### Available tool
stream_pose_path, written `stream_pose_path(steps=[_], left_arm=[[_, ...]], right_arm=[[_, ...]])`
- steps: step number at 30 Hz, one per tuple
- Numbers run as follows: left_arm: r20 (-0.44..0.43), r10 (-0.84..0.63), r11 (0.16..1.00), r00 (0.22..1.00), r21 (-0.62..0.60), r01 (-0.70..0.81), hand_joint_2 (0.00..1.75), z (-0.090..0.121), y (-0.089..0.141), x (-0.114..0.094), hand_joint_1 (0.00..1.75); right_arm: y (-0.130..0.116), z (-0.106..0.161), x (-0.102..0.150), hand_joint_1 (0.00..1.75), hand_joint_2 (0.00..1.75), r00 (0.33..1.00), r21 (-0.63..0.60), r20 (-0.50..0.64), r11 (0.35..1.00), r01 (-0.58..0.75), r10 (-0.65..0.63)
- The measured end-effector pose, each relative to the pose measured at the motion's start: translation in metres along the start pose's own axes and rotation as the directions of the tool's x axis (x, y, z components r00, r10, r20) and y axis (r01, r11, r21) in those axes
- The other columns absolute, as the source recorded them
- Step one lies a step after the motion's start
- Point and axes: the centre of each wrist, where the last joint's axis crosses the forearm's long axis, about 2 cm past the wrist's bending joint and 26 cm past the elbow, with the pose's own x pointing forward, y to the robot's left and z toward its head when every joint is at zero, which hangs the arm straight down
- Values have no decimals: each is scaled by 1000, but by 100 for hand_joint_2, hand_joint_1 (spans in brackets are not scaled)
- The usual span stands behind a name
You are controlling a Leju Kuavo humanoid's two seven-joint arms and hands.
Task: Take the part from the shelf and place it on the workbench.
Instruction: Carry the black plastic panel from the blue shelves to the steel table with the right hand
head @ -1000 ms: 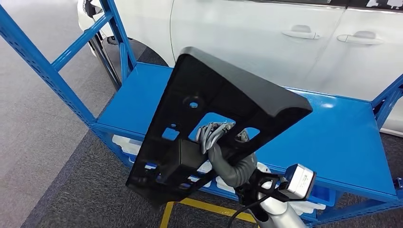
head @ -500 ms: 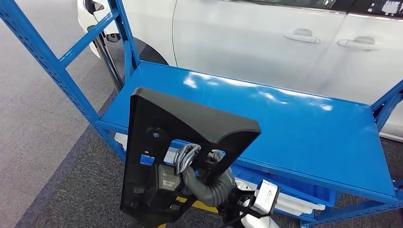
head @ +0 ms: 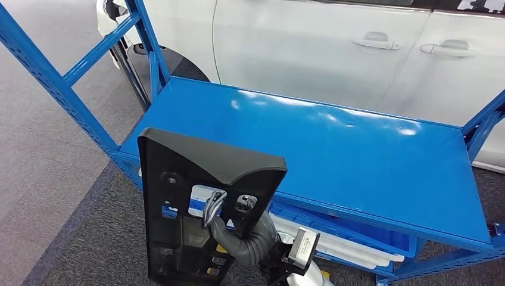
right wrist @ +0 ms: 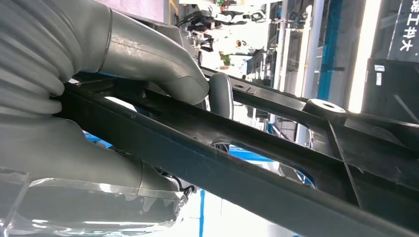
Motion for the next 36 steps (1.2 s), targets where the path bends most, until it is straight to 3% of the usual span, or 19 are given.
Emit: stream_pose_path(steps=[15, 36], left_arm=[[15, 33, 999, 999, -24, -32, 175, 1, -1, -4, 0], [7, 34, 999, 999, -31, -34, 175, 1, -2, -5, 0]], right_arm=[[6, 18, -26, 136, 175, 992, 2, -122, 1000, -9, 10], [8, 29, -34, 136, 175, 977, 1, -213, 1000, -27, 27]])
